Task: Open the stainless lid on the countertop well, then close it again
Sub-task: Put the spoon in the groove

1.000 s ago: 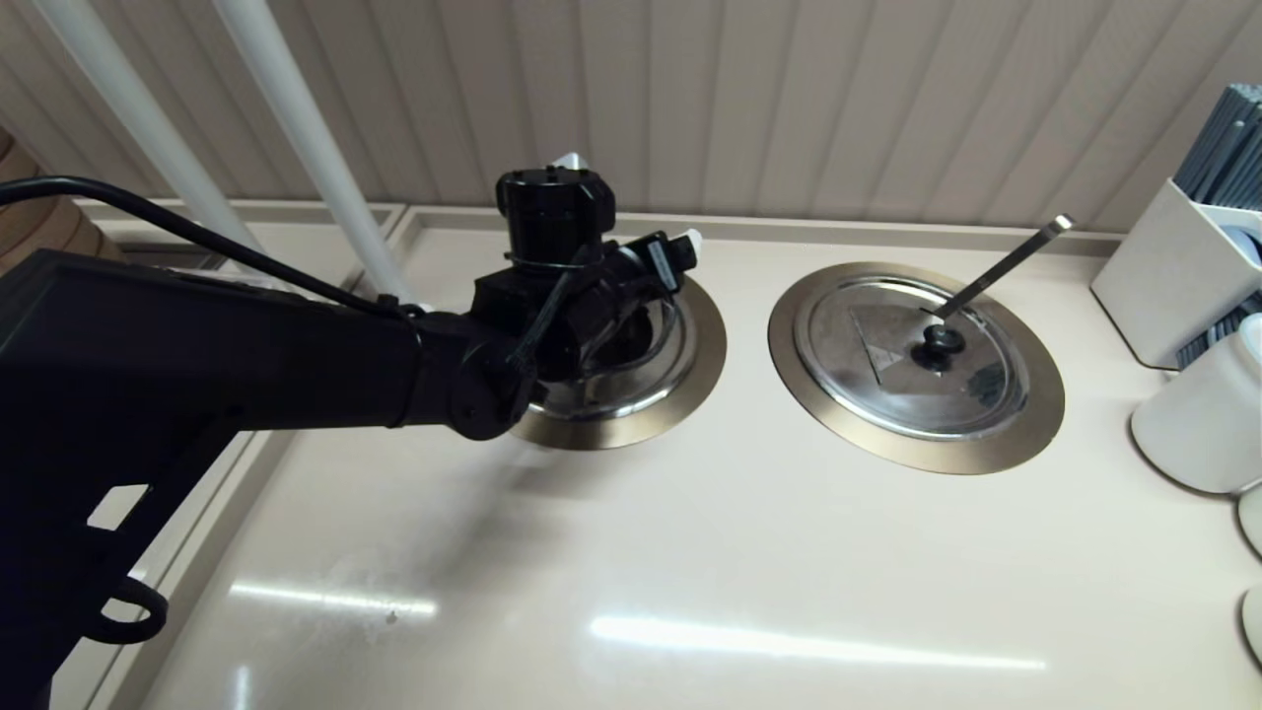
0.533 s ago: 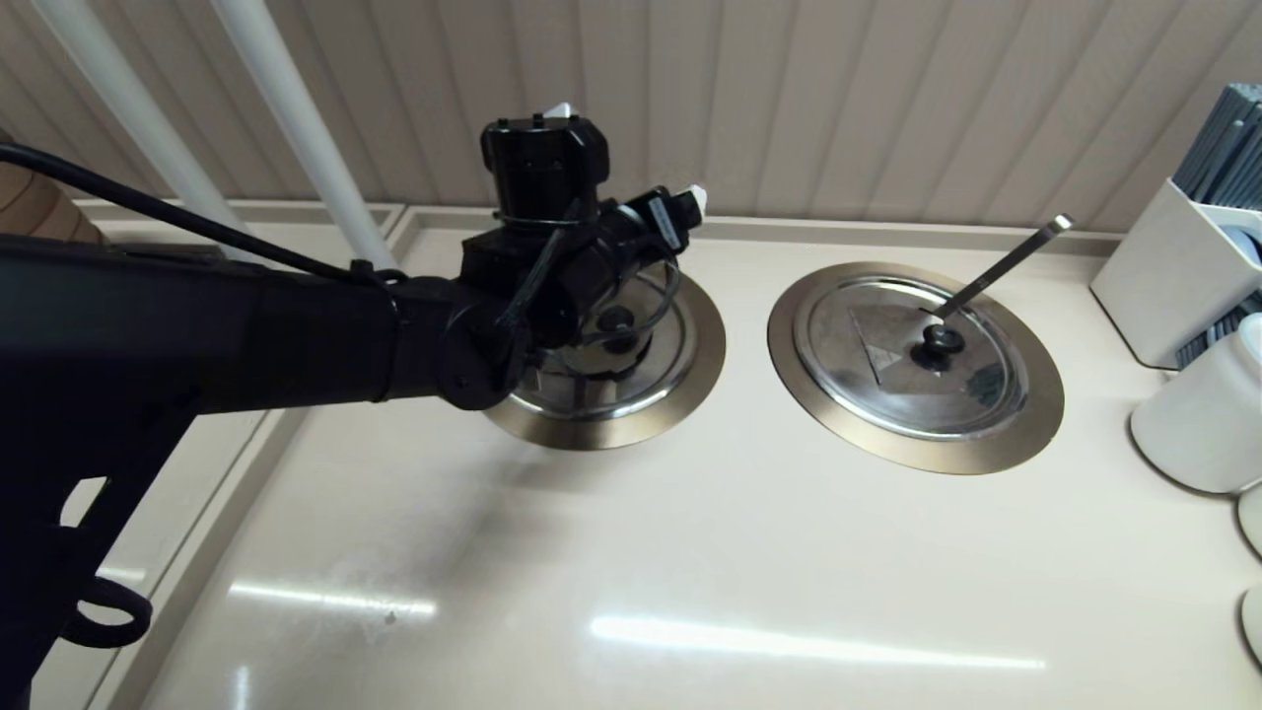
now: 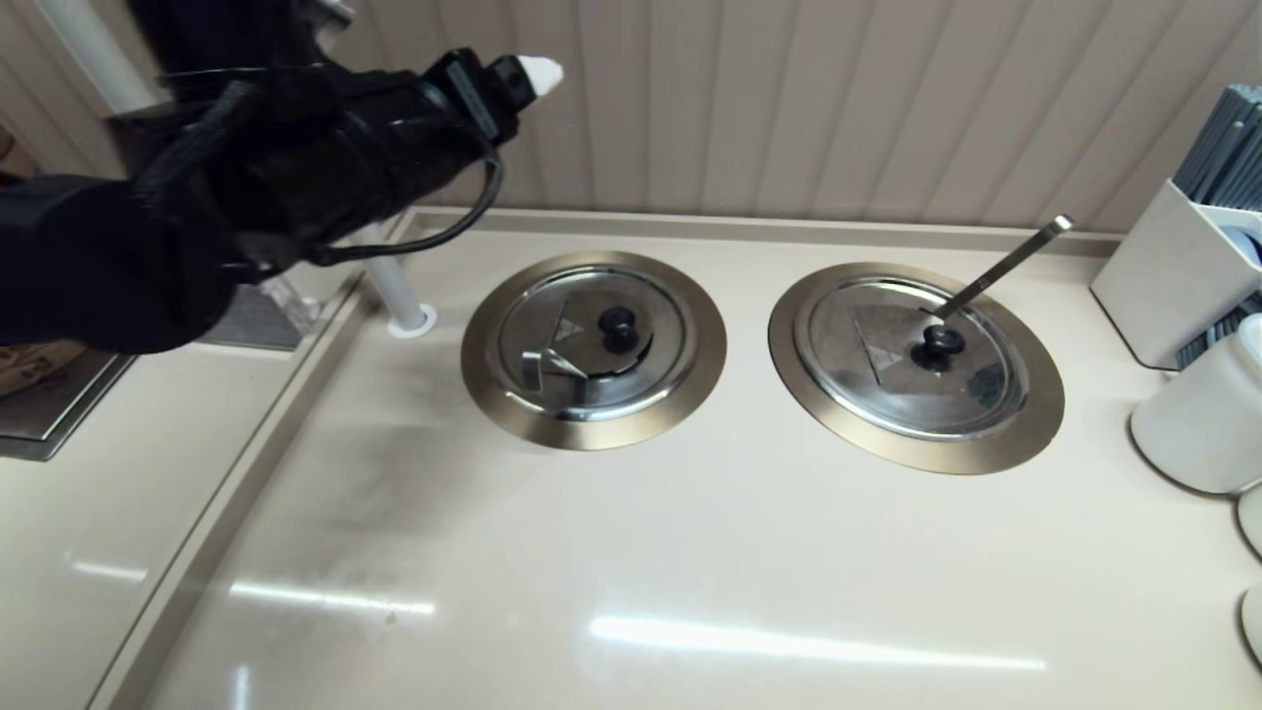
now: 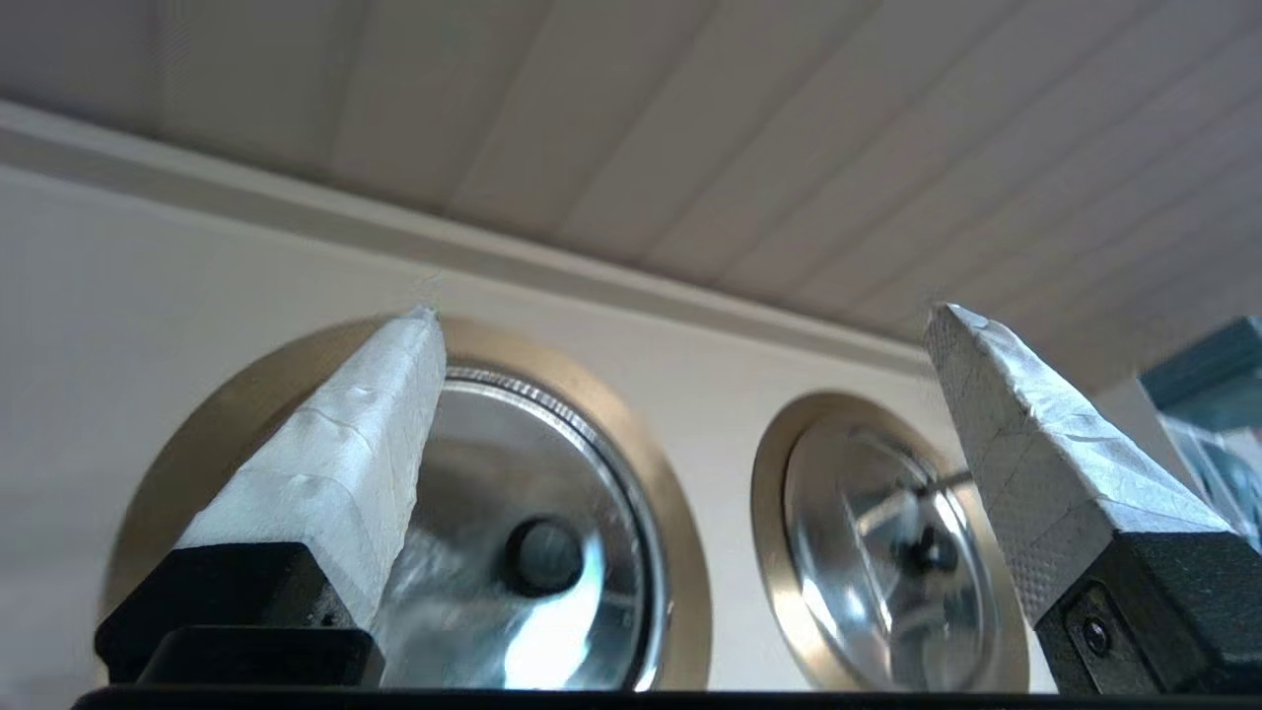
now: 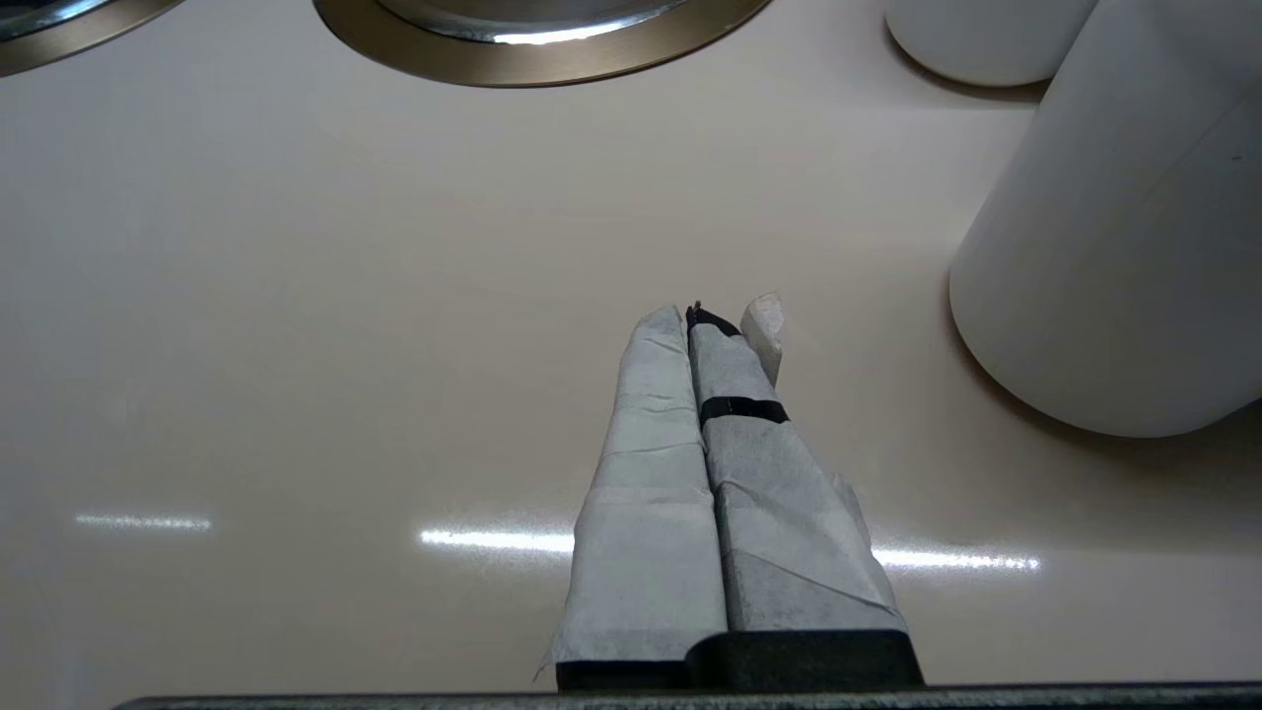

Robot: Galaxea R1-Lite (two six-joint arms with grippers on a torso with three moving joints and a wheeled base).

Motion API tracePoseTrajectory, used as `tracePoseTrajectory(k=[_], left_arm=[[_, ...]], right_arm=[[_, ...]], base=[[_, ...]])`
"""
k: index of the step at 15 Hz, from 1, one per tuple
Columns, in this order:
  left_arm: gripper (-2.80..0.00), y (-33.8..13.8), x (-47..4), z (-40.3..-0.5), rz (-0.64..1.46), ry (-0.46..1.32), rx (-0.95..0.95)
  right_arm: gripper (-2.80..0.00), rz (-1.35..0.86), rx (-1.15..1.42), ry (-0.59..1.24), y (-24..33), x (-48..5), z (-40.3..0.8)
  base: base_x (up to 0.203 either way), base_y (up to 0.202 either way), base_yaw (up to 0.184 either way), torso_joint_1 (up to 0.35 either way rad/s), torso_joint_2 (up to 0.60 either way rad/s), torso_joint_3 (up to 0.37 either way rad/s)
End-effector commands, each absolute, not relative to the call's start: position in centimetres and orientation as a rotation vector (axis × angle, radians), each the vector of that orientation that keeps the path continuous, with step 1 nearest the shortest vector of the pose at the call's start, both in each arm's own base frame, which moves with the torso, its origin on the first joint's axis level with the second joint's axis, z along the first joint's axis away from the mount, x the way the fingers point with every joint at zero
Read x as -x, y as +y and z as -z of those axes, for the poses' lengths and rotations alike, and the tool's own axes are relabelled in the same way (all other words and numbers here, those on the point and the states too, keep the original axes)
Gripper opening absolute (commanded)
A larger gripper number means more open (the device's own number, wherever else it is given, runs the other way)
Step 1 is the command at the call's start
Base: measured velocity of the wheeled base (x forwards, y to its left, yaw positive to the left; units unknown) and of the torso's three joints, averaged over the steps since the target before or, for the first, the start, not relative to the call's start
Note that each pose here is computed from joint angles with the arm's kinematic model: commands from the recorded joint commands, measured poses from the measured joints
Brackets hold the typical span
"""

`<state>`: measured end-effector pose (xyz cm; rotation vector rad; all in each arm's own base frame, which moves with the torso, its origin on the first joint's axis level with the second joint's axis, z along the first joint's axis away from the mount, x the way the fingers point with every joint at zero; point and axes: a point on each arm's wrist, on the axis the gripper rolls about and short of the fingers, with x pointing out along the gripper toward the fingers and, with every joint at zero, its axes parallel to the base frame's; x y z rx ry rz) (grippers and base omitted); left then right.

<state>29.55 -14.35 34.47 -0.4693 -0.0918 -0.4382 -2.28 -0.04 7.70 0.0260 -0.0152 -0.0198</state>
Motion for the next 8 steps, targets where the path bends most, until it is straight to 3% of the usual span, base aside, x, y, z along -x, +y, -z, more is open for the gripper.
tracePoseTrajectory(k=[1,5,8], left_arm=[[0.00,-10.4,-25.6,-35.1,0.480,-0.098,0.449],[0.00,-5.9,-23.9,-29.5,0.497,0.053,0.402],[0.00,-5.1,-22.4,-27.2,0.527,0.033,0.377]], right_arm=[[-2.80,0.019,-0.026,-0.011,0.0,2.2,-7.6],[-2.80,0.020,-0.026,-0.011,0.0,2.2,-7.6],[-2.80,0.020,-0.026,-0.011,0.0,2.2,-7.6]], base=[[0.000,0.000,0.000,0.000,0.00,0.000],[0.000,0.000,0.000,0.000,0.00,0.000],[0.000,0.000,0.000,0.000,0.00,0.000]])
